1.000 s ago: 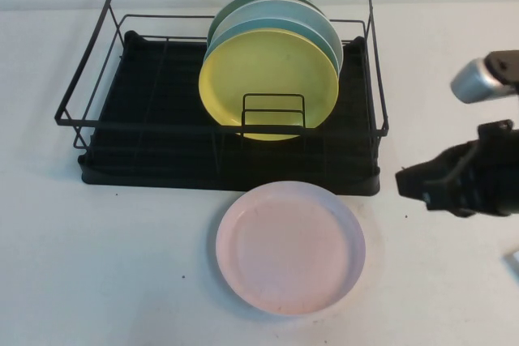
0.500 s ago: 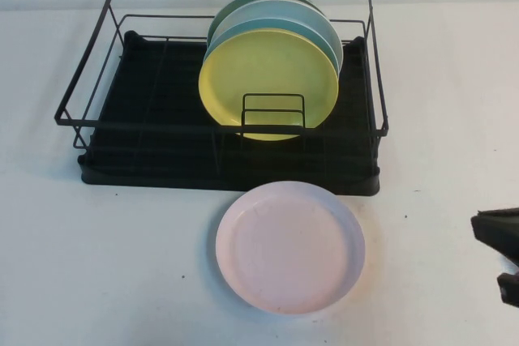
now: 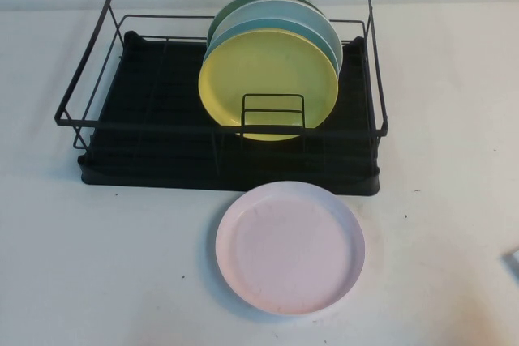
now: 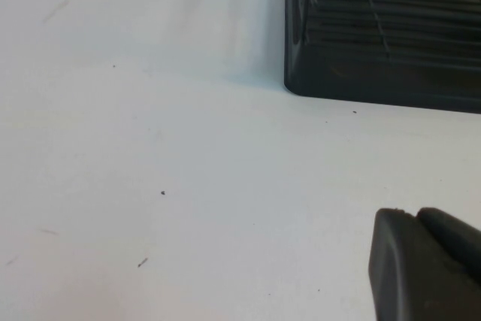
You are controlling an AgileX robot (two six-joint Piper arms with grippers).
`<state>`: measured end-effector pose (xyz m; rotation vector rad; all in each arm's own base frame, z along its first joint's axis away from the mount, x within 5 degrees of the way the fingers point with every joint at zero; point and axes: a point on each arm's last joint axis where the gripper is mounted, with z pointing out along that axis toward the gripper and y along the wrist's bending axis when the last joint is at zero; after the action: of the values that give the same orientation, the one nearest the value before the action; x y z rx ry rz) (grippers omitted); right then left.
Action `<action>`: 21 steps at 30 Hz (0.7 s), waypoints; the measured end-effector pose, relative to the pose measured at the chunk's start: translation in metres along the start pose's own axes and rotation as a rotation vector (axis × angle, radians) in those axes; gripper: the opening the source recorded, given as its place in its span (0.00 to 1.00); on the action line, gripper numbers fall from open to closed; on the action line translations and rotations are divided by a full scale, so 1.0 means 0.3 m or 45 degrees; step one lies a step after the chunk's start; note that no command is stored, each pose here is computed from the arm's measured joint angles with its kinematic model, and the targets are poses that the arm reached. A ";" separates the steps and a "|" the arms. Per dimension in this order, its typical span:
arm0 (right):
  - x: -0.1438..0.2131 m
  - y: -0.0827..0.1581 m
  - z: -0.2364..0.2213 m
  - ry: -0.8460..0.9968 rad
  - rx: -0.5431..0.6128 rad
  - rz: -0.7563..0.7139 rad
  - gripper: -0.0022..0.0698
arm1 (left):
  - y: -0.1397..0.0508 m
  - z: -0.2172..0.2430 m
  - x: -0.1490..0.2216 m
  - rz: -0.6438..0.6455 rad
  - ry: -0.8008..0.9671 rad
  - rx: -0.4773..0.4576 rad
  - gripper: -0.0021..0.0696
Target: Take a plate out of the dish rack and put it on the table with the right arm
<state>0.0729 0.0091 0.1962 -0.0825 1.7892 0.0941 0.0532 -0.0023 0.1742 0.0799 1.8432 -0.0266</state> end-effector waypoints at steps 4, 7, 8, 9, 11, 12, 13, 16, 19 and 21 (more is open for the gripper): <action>0.022 0.000 -0.030 -0.130 0.009 -0.019 0.00 | 0.000 0.000 0.000 0.000 0.000 0.000 0.02; 0.016 0.000 -0.047 -0.213 0.010 -0.030 0.00 | 0.000 0.000 0.000 0.000 0.000 0.000 0.02; 0.017 0.001 -0.050 -0.226 0.009 -0.031 0.00 | 0.000 0.000 0.000 0.000 0.000 0.000 0.02; 0.017 0.002 -0.052 -0.229 0.006 -0.031 0.00 | 0.000 0.000 0.000 0.000 0.000 0.000 0.02; 0.018 0.002 -0.052 -0.227 0.004 -0.032 0.00 | 0.000 0.000 0.000 0.000 0.000 0.000 0.02; 0.021 0.002 -0.051 -0.221 0.003 -0.032 0.00 | 0.000 0.000 0.000 0.000 0.000 0.000 0.02; 0.021 0.003 -0.051 -0.219 0.002 -0.032 0.00 | 0.000 0.000 0.000 0.000 0.000 0.000 0.02; 0.022 0.003 -0.051 -0.216 0.000 -0.033 0.00 | 0.000 0.000 0.000 0.000 0.000 0.000 0.02; 0.028 0.004 -0.050 -0.193 -0.005 -0.048 0.00 | 0.000 0.000 0.000 0.000 0.000 0.000 0.02; 0.039 0.002 -0.049 -0.145 0.005 -0.082 0.00 | 0.000 0.000 0.000 0.000 0.000 0.000 0.02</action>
<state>0.0561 0.0081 0.1880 -0.1291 1.6713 0.0479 0.0532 -0.0023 0.1742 0.0799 1.8432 -0.0266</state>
